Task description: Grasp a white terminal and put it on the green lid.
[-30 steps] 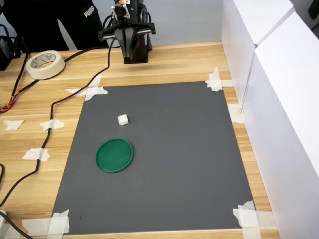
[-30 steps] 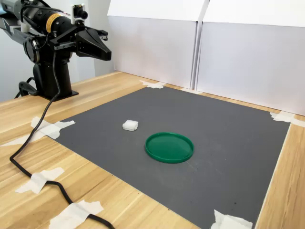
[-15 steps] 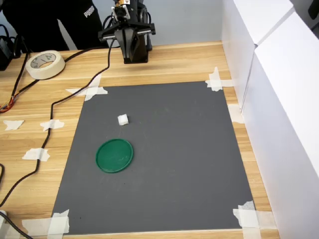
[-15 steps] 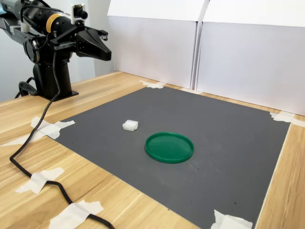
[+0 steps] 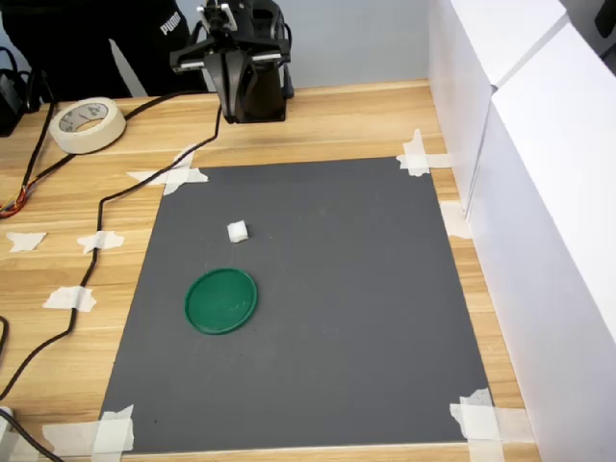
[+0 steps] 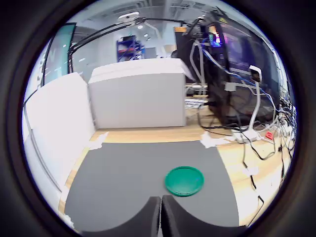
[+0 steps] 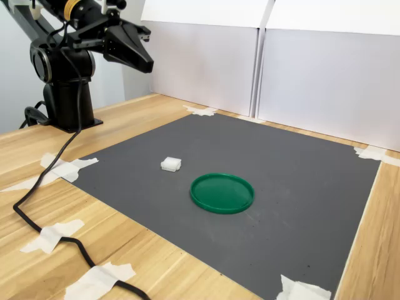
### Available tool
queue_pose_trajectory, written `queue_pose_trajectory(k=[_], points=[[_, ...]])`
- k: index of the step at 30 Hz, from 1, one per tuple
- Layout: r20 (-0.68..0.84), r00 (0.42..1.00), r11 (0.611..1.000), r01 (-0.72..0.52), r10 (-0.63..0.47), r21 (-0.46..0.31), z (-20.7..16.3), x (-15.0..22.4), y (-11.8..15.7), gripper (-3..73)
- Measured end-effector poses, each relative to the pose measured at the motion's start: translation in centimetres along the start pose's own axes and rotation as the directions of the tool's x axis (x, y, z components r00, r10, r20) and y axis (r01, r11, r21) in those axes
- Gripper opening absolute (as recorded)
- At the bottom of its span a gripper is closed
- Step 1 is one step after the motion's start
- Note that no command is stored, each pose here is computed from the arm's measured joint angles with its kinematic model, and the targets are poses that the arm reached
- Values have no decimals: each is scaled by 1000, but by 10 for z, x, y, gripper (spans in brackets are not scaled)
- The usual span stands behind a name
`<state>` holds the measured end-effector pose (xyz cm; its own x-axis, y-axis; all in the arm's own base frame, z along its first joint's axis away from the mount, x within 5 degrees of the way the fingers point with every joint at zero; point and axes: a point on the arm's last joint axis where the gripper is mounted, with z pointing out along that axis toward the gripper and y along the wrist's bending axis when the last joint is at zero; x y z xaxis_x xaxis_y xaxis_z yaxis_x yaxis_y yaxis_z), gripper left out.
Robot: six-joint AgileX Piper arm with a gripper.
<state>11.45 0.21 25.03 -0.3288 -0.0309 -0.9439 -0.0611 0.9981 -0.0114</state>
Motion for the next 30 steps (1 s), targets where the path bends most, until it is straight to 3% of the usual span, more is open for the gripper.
queue_pose_trajectory(k=[6, 12, 21, 30], points=[[-180, 967, 969, 146, -183, -198, 9, -27, 10, -16], [-338, 884, 923, 215, -324, -320, 18, -33, 10, -16], [-484, 774, 882, 197, -408, -429, 38, -41, 7, -16], [-577, 695, 871, 147, -429, -470, 64, -50, 1, -13]])
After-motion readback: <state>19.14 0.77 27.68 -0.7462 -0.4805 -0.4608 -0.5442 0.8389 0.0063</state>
